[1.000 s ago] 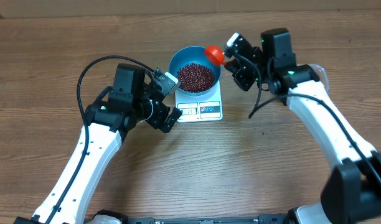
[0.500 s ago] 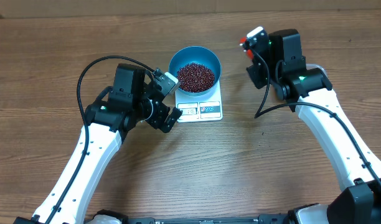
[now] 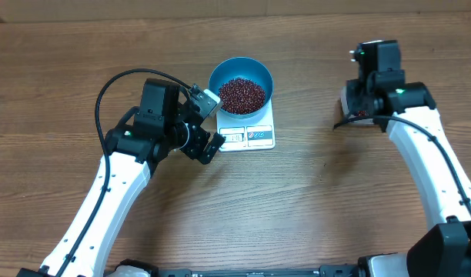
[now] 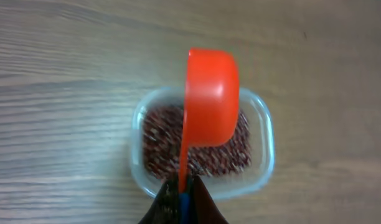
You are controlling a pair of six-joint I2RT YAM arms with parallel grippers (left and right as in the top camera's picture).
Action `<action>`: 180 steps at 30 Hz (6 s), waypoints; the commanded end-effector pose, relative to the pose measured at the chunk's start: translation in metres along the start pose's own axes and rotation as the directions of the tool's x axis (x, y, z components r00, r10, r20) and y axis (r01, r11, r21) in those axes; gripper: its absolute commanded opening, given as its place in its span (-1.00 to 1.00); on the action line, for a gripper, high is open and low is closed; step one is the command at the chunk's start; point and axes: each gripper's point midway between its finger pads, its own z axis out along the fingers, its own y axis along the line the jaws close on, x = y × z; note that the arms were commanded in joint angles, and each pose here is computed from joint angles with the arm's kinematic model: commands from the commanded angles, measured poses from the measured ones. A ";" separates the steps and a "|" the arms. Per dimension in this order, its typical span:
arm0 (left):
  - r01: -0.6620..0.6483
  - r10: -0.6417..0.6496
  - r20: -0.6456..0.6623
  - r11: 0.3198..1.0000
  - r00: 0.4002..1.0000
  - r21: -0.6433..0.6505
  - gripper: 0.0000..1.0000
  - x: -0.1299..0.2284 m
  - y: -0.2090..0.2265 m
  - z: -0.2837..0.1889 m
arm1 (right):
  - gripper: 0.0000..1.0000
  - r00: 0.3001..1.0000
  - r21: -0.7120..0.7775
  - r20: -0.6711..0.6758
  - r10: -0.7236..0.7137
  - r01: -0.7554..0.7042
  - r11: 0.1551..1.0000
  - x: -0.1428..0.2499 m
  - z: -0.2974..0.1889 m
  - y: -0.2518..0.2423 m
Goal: Scoop item into bowl and weigh 150g on scale
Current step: 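Move the empty scoop back right over the bean tub, then dip the red scoop into the bean tub and scoop beans, then lift the filled scoop and carry it left over the teal bowl, then tip the red scoop slightly over the teal bowl to trickle beans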
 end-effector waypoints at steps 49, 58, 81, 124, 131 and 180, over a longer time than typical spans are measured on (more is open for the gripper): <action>-0.029 0.029 0.018 0.999 0.999 0.017 0.99 -0.003 -0.006 -0.004 | -0.93 0.984 -0.396 -0.100 0.149 -0.176 0.901 0.060 0.045 0.049; -0.029 0.029 0.018 0.999 0.999 0.017 0.99 -0.003 -0.006 -0.004 | -0.93 0.972 -0.398 -0.108 0.207 -0.233 0.887 0.059 0.047 0.038; -0.029 0.029 0.018 0.999 0.999 0.017 0.99 -0.003 -0.006 -0.004 | -0.93 0.883 -0.609 -0.137 0.450 -0.433 0.665 0.053 0.035 -0.014; -0.029 0.028 0.018 0.999 0.999 0.017 0.99 -0.003 -0.006 -0.004 | -0.93 0.956 -0.885 0.156 0.249 0.024 0.464 -0.046 -0.065 0.132; -0.029 0.029 0.018 0.999 0.999 0.017 0.99 -0.003 -0.006 -0.004 | -0.93 0.942 -0.786 0.293 0.163 0.140 0.603 -0.055 -0.062 0.162; -0.029 0.029 0.018 0.999 0.999 0.016 0.99 -0.003 -0.006 -0.004 | -0.93 0.902 -0.633 0.428 -0.056 0.344 0.694 -0.041 -0.065 0.205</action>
